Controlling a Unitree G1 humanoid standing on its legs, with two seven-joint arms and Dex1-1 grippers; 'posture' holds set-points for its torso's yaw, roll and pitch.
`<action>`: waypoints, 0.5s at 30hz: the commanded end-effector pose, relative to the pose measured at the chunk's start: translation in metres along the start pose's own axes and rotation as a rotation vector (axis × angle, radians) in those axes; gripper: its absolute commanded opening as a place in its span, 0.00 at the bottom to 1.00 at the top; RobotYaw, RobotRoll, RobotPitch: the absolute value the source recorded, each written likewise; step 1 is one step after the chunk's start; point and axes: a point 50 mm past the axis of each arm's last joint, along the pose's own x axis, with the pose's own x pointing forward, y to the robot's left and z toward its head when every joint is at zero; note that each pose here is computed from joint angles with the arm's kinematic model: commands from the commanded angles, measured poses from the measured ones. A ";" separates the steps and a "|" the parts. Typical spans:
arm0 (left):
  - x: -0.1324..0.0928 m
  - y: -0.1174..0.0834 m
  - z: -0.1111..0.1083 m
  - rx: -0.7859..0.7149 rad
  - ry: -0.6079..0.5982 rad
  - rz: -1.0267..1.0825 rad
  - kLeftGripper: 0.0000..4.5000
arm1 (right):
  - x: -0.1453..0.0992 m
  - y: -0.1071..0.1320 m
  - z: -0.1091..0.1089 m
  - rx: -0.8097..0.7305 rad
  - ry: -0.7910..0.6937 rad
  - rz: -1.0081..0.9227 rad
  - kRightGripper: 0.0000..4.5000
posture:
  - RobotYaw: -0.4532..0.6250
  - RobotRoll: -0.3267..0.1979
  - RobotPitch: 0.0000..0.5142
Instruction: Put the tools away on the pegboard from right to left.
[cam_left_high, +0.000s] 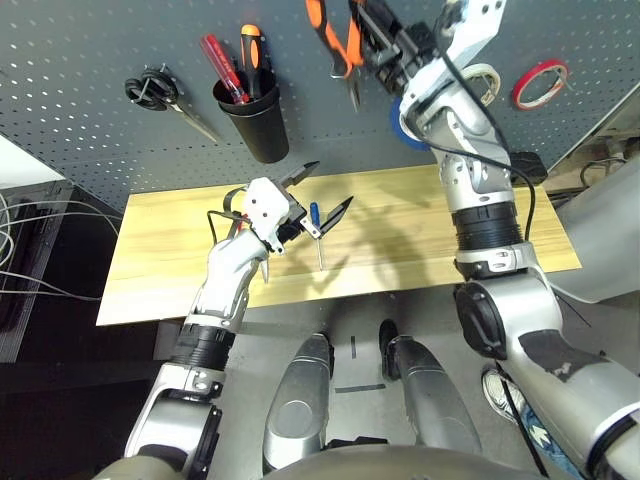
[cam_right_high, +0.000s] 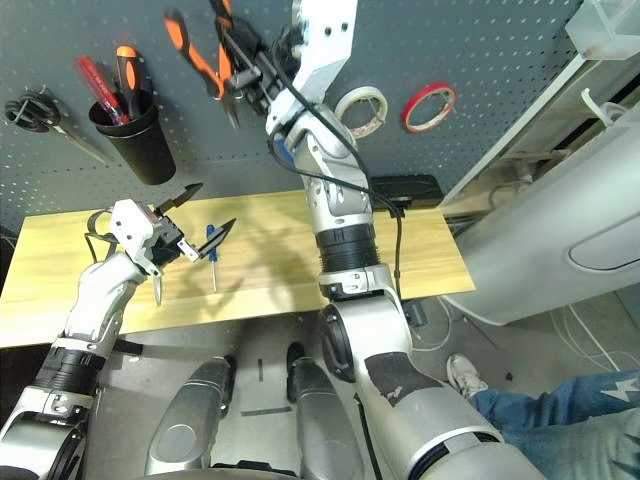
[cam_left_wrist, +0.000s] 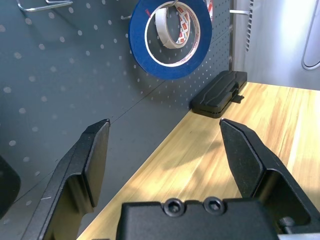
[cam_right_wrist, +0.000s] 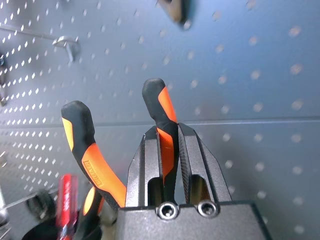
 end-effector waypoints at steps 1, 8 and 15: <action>0.004 -0.001 0.005 -0.033 -0.043 0.008 1.00 | 0.007 0.001 0.007 -0.045 -0.074 -0.014 0.06 | 0.59 0.62 0.47; 0.010 0.012 0.023 -0.058 -0.143 0.099 1.00 | 0.009 -0.002 0.000 -0.086 -0.098 -0.039 0.06 | 0.60 0.62 0.48; 0.011 0.019 0.030 -0.059 -0.174 0.138 1.00 | 0.015 -0.004 0.000 -0.093 -0.132 -0.069 0.06 | 0.61 0.62 0.48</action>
